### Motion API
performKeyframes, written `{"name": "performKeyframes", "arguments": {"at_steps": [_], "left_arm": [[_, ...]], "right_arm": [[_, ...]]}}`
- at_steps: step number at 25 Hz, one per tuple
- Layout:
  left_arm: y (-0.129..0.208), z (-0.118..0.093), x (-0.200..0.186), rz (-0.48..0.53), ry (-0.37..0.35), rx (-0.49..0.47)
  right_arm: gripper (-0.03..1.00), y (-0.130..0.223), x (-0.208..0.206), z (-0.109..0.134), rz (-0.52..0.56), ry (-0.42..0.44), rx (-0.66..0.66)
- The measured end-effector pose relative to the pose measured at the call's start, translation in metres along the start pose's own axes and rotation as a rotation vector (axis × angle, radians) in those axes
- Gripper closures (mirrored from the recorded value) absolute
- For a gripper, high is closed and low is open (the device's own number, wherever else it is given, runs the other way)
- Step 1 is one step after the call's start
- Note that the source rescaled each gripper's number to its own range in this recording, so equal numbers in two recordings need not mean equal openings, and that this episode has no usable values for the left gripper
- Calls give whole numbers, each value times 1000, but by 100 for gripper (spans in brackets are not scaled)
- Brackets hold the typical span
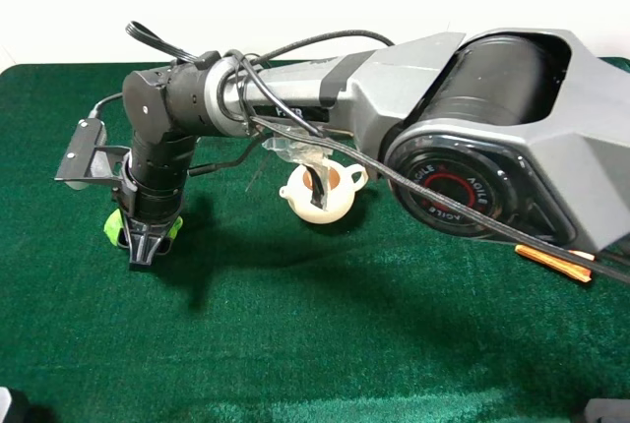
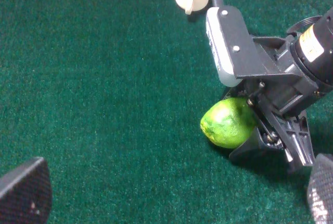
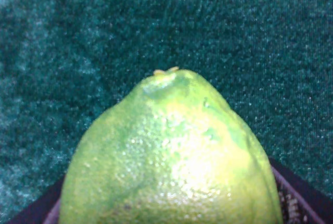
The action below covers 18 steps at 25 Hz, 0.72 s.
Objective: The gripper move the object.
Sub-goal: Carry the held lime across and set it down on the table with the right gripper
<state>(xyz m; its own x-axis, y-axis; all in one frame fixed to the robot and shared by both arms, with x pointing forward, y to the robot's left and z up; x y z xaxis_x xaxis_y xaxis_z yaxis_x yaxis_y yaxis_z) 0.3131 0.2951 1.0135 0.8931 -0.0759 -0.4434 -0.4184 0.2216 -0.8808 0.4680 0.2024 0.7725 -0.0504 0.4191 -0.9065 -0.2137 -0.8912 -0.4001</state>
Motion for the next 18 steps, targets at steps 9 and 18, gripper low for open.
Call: {"name": "performKeyframes", "arguments": {"at_steps": [9, 18], "left_arm": [[0, 0, 0, 0, 0, 0], [0, 0, 0, 0, 0, 0]], "right_arm": [[97, -6, -8, 1, -15, 4, -4], [97, -18, -72, -34, -69, 52, 59]]}}
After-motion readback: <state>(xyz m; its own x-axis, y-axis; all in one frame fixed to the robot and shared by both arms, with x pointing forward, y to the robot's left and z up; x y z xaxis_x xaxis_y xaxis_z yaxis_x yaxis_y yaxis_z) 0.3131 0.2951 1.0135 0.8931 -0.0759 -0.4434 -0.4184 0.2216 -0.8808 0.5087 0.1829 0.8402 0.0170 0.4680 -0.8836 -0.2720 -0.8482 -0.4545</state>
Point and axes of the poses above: a point on each arm's last joint axis where the gripper is mounted, x pointing out along that axis toward the gripper, z along the wrist's bending axis when the last joint is at zero, y = z × x, the point moved 9 cm from there along x, pointing out along that axis toward the gripper, and after that the axes turned 15 degrees about x, right-handed, at the moved point
